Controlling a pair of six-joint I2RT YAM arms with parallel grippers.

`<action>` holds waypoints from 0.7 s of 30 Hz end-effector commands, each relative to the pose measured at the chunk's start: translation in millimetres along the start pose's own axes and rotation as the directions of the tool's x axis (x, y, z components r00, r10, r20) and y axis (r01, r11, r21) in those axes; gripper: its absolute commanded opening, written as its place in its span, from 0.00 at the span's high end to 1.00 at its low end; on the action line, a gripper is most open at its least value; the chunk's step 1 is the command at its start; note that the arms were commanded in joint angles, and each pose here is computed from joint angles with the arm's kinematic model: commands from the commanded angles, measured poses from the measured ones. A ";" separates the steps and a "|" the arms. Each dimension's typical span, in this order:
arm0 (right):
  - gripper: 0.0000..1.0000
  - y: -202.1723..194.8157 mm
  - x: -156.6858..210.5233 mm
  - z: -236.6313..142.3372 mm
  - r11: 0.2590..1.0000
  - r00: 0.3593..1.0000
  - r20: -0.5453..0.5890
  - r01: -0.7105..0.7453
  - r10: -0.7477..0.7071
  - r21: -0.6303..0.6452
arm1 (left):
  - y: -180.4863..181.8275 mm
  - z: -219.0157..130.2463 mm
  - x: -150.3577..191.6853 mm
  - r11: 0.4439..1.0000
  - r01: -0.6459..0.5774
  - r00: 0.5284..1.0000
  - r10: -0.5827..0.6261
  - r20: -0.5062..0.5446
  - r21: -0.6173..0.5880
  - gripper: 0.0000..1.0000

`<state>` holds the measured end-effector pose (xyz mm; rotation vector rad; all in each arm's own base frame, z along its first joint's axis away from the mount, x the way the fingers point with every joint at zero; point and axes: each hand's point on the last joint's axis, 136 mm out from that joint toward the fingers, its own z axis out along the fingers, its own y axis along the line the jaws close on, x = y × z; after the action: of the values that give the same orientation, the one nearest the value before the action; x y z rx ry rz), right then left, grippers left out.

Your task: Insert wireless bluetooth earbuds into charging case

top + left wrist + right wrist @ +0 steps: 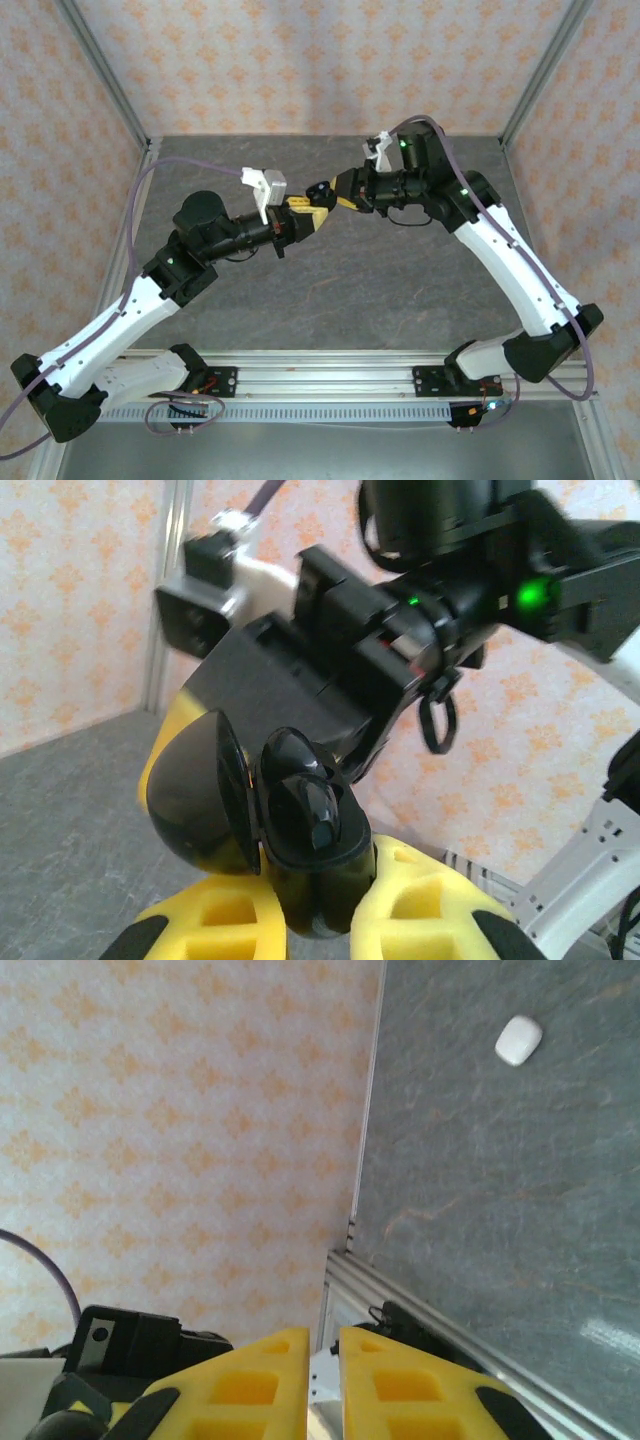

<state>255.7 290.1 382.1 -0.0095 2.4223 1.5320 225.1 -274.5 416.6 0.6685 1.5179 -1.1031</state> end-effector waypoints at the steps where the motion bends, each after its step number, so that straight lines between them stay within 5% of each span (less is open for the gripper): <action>1: 0.84 30.2 7.7 -7.0 0.987 0.996 -0.037 0.080 -0.086 -0.142 | -14.4 -7.0 -17.4 0.998 -0.038 0.999 0.036 0.034 0.049 0.97; 21: 0.80 67.6 -6.7 -36.9 0.906 0.926 0.186 0.365 -0.329 -0.215 | -16.7 -5.5 8.0 0.994 0.056 0.997 -0.052 -0.048 0.090 0.97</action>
<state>252.7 295.8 420.2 -0.2527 2.1674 1.6133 209.9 -281.0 415.2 0.7291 1.5223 -1.1970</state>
